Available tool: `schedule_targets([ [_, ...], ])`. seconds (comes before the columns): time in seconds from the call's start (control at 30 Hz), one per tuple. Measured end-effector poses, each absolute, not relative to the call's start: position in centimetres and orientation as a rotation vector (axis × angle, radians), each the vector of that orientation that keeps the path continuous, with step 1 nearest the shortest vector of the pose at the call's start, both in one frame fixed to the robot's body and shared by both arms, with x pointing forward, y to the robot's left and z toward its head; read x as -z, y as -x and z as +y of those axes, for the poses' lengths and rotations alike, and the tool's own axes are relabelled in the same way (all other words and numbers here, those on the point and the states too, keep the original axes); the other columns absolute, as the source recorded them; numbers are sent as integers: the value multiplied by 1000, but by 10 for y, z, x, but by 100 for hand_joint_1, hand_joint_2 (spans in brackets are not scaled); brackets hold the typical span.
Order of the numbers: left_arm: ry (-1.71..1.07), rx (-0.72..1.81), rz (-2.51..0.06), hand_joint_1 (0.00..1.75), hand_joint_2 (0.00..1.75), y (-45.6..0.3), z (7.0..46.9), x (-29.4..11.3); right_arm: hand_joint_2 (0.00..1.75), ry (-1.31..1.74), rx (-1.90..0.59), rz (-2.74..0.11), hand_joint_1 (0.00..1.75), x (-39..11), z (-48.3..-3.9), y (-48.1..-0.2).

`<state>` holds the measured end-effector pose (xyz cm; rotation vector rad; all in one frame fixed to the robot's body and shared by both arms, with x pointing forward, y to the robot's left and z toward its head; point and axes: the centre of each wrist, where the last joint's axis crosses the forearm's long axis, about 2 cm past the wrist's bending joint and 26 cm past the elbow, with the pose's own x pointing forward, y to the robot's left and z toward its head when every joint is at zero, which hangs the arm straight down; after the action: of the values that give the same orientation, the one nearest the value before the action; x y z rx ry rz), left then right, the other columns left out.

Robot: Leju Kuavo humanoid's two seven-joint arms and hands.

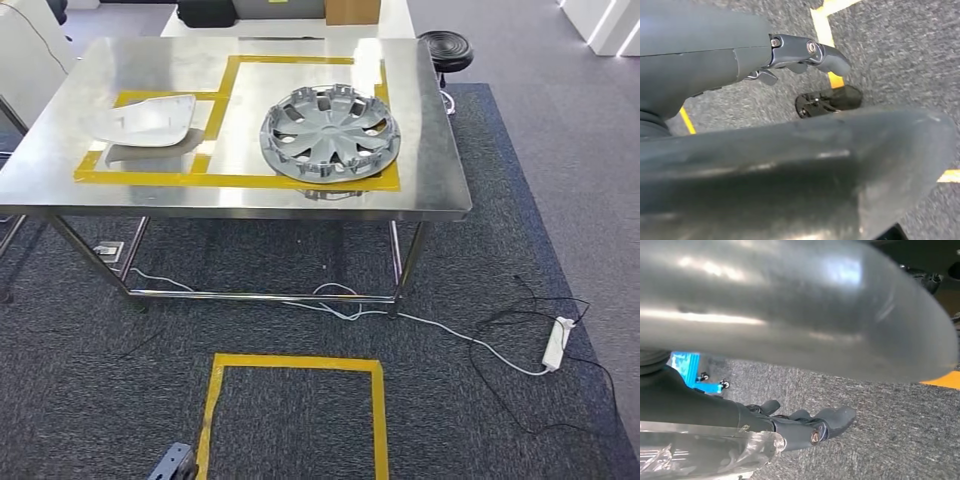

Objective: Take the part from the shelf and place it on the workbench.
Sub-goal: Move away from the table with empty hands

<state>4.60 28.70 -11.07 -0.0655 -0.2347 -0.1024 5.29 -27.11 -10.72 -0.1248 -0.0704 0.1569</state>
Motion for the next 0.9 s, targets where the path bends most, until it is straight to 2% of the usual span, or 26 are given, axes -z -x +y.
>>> schedule_targets([
  [0.67, 47, 57, -228, 0, 0, -42, 286, 111, 0, 121, -174, -114, 0, 107, -275, -58],
  [0.77, 43, 57, -231, 0, 0, -42, 286, 111, 131, 118, -181, -121, 0, 107, -274, -58],
  [0.8, 39, 59, -234, 0, 0, -43, 286, 111, 131, 116, -182, -121, 0, 107, -274, -58],
  [0.9, 19, 68, -264, 0, 0, -43, 287, 111, 0, 102, -168, -114, 0, 107, -271, -57],
])
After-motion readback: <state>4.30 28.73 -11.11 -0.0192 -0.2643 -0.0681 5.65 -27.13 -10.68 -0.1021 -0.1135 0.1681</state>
